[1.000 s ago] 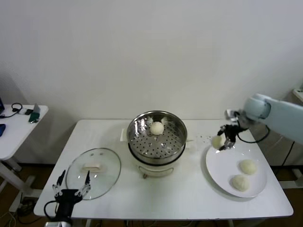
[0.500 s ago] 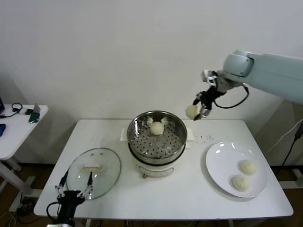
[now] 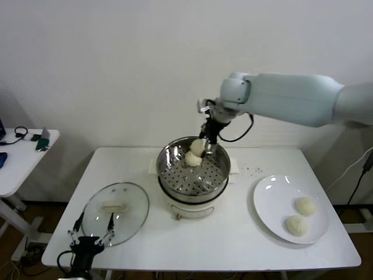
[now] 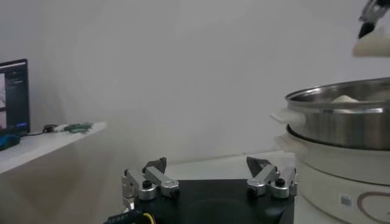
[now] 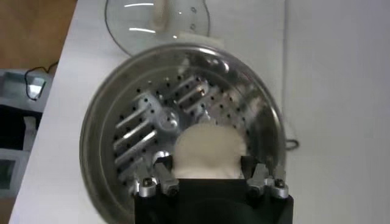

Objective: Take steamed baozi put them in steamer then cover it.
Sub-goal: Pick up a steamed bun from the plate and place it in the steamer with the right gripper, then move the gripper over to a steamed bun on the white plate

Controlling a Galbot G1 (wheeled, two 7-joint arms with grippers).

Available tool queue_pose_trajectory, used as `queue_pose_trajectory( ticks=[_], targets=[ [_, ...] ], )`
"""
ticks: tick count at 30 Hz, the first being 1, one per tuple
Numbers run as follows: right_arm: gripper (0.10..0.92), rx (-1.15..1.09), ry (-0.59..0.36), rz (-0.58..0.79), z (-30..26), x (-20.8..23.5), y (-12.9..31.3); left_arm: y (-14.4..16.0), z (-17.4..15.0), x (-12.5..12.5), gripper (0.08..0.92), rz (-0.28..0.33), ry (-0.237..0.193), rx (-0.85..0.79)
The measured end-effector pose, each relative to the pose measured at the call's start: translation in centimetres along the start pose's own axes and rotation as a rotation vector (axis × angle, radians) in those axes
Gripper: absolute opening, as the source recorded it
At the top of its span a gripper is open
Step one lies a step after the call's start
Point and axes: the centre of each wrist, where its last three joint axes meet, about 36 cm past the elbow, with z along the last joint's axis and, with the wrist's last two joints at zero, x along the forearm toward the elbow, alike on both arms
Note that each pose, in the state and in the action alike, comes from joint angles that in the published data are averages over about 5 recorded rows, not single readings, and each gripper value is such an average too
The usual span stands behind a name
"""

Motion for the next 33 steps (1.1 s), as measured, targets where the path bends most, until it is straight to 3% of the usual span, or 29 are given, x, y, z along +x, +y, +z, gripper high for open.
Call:
queue_pose_trajectory(
  ticks=[17,24,33],
  targets=[
    [0.720,0.073,0.038,-0.056,-4.1,-9.2,0.2,0.9,0.0,-0.3,0.823,-0.016,-0.006,-0.013],
    [0.813,0.069,0.038,-0.062,-4.4,-10.3,0.2,0.9,0.2,-0.3,0.823,-0.017,-0.003,-0.012],
    [0.823,0.071,0.030,-0.074,-4.1,-8.6,0.0,0.9,0.1,-0.4,0.823,-0.018,-0.005,-0.012]
  ],
)
